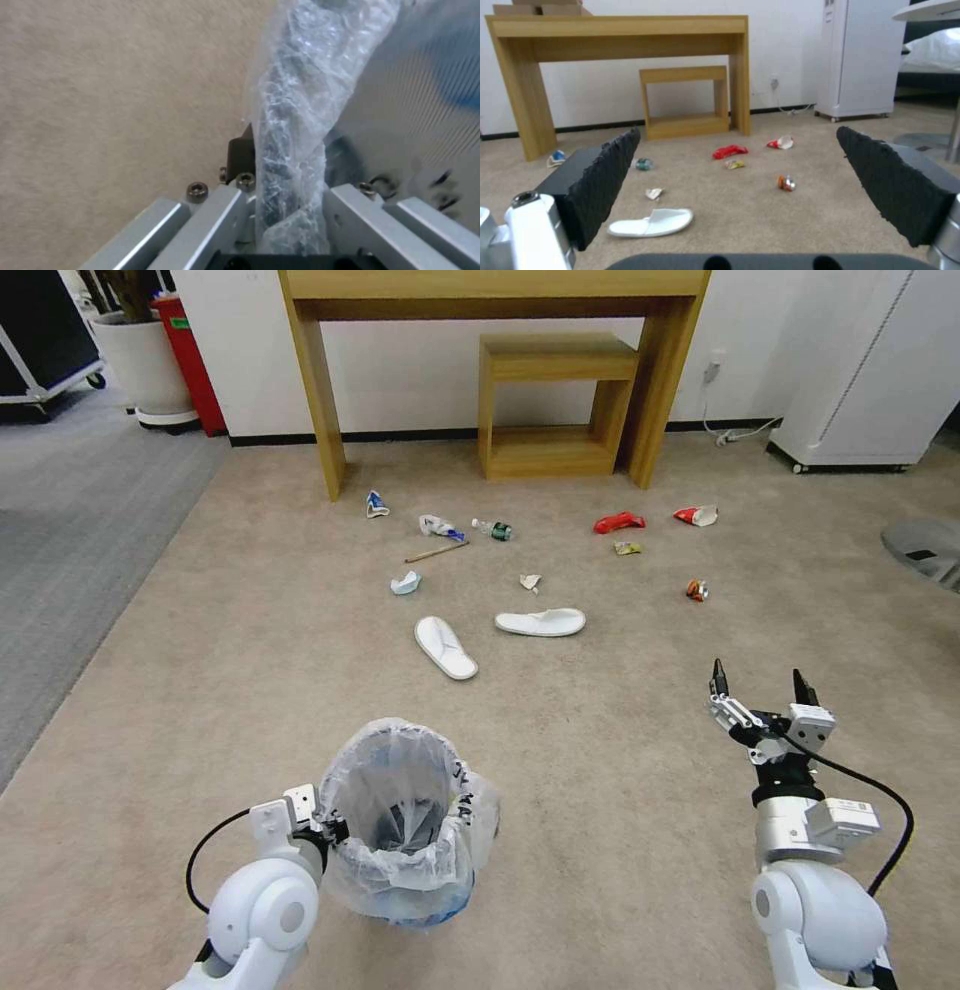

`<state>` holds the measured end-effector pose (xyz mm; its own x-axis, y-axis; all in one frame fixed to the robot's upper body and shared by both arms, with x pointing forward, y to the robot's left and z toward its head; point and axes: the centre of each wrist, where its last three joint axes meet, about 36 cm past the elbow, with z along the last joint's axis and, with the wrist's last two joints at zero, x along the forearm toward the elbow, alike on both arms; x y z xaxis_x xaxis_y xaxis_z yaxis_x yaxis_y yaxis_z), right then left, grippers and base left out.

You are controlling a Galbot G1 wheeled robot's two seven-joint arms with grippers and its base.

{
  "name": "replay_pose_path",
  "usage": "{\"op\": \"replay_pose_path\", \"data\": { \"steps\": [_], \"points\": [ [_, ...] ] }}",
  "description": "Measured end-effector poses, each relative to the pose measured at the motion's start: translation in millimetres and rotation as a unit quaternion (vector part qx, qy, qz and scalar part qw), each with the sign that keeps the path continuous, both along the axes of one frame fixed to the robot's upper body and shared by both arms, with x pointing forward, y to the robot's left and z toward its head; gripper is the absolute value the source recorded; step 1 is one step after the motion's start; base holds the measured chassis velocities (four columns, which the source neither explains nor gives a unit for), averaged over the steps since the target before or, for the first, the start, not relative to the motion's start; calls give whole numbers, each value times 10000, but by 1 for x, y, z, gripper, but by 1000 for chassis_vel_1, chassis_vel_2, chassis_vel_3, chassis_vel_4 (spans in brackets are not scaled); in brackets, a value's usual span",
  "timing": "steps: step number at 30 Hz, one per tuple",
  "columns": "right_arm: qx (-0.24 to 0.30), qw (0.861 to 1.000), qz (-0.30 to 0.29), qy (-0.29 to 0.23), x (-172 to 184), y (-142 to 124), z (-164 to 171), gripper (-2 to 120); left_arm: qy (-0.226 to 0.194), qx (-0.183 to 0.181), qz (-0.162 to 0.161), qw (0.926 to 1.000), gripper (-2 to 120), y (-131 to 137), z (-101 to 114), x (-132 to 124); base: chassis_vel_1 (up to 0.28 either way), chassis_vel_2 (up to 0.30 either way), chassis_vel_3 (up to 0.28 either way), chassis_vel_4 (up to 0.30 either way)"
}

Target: Pick up the trash bin and place the garbage on the floor into it.

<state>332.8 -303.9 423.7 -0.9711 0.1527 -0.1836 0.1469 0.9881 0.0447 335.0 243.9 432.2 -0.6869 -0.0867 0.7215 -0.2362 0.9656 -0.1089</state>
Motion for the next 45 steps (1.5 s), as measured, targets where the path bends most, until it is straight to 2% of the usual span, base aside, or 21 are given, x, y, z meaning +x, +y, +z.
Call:
{"op": "replay_pose_path", "data": {
  "steps": [7, 19, 37, 45],
  "points": [
    [57, 10000, 56, 6, 0, 3, 2, 100, -518, -13, 207, 9984, 1, 23, 39, -16, 0, 0, 0, 0],
    [114, 9999, 83, -41, -1, 3, 6, 100, -881, 180, 234, 9957, 1, 41, 67, -26, 0, 0, 0, 0],
    [177, 9998, 1, -102, -6, 1, 9, 100, -736, 386, 193, 9964, 1, 52, 68, -29, 0, 0, 0, 0],
    [195, 9997, -44, -114, -8, 1, 10, 100, -708, 400, 384, 9960, 1, 64, 64, -20, 0, 0, 0, 0]
  ]
}}
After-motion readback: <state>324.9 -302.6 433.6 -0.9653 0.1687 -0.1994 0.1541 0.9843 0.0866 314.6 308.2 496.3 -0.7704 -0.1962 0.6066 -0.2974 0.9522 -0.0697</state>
